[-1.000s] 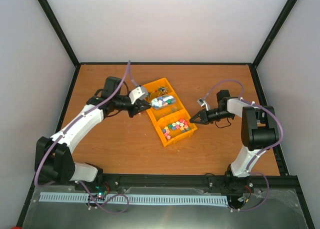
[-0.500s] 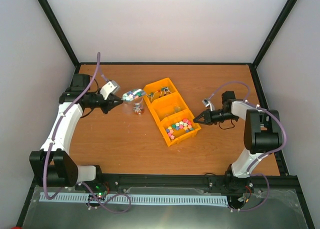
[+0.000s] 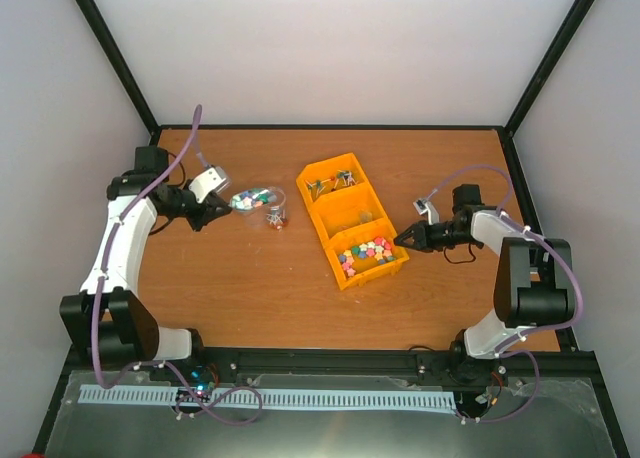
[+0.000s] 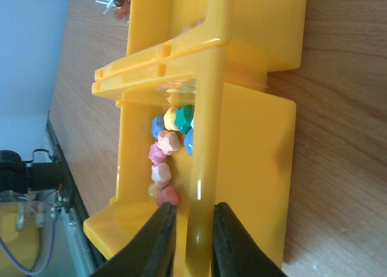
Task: Pack the candies
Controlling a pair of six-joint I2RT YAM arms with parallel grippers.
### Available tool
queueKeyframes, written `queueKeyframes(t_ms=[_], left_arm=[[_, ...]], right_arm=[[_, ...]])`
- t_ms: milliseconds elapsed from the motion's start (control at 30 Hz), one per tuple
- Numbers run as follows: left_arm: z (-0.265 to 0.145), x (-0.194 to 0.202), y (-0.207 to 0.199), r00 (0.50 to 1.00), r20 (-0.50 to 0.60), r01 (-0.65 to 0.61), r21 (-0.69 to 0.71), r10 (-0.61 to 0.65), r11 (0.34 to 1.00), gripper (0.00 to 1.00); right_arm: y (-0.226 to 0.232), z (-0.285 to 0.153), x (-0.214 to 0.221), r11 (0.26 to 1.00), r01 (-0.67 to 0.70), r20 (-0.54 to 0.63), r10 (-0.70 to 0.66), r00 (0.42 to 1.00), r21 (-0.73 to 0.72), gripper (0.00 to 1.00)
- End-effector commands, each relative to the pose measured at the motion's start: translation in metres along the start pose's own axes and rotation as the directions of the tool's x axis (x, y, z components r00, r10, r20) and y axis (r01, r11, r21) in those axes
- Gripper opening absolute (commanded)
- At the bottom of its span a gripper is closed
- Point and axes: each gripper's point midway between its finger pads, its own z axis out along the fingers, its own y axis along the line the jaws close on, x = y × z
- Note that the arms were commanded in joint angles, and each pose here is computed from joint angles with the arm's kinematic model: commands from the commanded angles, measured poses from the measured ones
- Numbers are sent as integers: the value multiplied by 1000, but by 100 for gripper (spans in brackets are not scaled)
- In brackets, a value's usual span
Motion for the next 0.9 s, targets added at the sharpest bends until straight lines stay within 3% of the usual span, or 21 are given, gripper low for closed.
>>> queueKeyframes(t_ms=[0, 100, 400, 633, 700, 867], left_arm=[[-8, -6, 5, 998, -7, -59, -10, 59, 998, 1], [-5, -7, 12, 999, -10, -41, -18, 41, 999, 1], [-6, -7, 24, 998, -47, -43, -43, 41, 998, 1], [-4, -5, 24, 997, -69, -44, -22, 42, 999, 1], [-3, -5, 24, 997, -71, -45, -18, 43, 999, 1], [0, -4, 25, 995, -92, -51, -19, 49, 999, 1]], right_arm=[[2, -4, -12, 998, 59, 39, -58, 998, -7, 27], [2, -4, -13, 998, 61, 39, -60, 997, -16, 44], [3, -5, -15, 997, 73, 31, -72, 997, -33, 68], [6, -9, -16, 993, 93, 18, -92, 996, -75, 95], [7, -11, -15, 992, 96, 20, -95, 995, -83, 100], [6, -13, -15, 991, 95, 24, -93, 995, -93, 100]])
